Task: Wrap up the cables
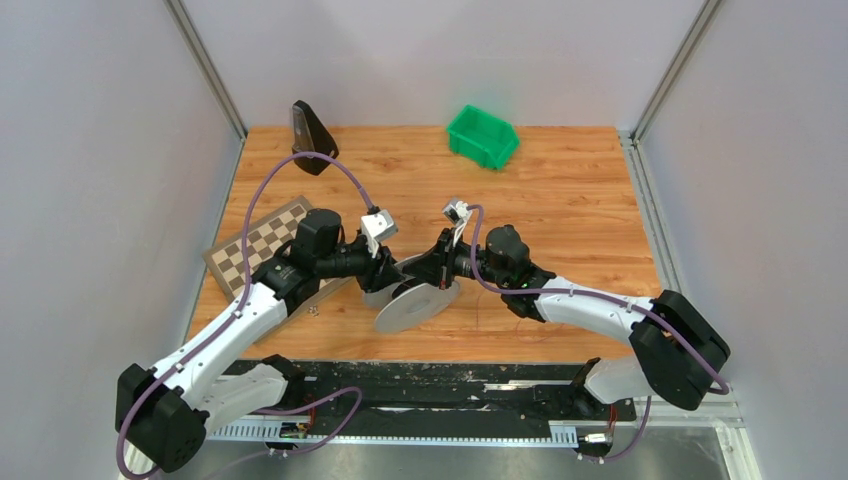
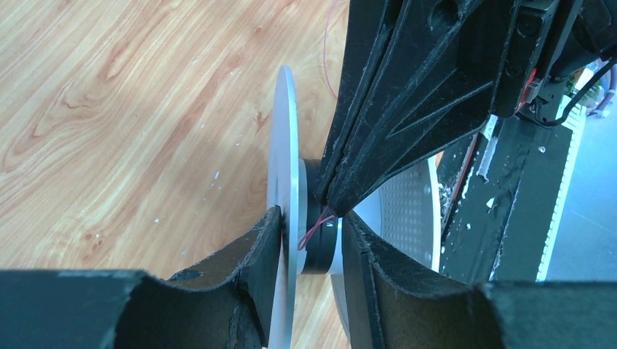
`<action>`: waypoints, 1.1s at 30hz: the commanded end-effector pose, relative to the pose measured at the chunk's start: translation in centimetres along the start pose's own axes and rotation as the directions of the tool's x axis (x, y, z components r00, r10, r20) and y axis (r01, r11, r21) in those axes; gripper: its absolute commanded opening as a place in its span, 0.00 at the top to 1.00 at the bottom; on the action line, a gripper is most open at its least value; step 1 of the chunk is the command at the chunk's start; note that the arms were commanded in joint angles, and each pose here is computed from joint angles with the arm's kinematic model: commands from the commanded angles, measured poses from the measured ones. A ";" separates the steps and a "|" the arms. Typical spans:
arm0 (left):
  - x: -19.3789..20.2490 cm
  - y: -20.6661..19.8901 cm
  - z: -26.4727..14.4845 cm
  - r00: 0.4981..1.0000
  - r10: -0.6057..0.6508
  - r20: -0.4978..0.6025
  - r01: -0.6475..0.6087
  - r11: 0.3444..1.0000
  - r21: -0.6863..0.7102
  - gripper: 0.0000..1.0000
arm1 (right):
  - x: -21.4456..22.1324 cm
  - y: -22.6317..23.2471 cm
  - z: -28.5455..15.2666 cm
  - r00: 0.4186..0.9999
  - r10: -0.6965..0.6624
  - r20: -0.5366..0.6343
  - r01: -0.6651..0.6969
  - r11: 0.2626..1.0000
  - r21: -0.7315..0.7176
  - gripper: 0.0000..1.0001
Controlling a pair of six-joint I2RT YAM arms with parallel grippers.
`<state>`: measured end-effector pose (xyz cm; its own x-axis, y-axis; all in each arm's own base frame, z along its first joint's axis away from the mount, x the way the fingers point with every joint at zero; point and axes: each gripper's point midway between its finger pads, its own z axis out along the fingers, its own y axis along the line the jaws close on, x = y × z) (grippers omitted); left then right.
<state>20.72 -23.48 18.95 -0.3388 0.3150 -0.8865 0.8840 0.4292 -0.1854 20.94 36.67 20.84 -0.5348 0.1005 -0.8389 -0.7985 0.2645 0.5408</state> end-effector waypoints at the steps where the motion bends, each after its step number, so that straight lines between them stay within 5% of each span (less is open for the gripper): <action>1: -0.8 -0.1 0.0 0.999 0.045 0.018 -0.045 0.999 0.007 0.57 | -2.2 1.4 0.3 0.998 -0.027 0.058 0.030 0.998 -0.055 1.00; 16: -0.7 0.6 0.4 1.000 0.010 0.000 -0.010 1.000 -0.019 0.66 | -1.9 2.2 0.3 0.999 -0.013 0.034 0.017 0.995 -0.102 1.00; 22: -0.9 0.7 0.3 1.000 0.014 0.008 -0.014 0.999 -0.029 0.81 | -1.7 2.0 0.4 1.000 0.000 0.024 0.003 0.995 -0.095 1.00; 27: -1.0 0.8 0.1 1.000 0.008 0.008 -0.008 0.999 -0.039 0.99 | -1.7 1.8 0.5 1.000 0.014 0.015 -0.013 0.997 -0.072 0.90; 33: -1.1 0.6 -0.4 1.000 0.014 0.018 -0.014 0.999 -0.050 1.00 | -2.4 1.6 0.2 1.000 0.007 0.024 -0.006 0.999 -0.037 0.90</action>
<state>21.27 -22.99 17.56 -0.3734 0.3458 -0.8608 0.8626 0.4708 -0.1851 20.43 36.87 21.33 -0.5619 0.0880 -0.8225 -0.7925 0.2280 0.5657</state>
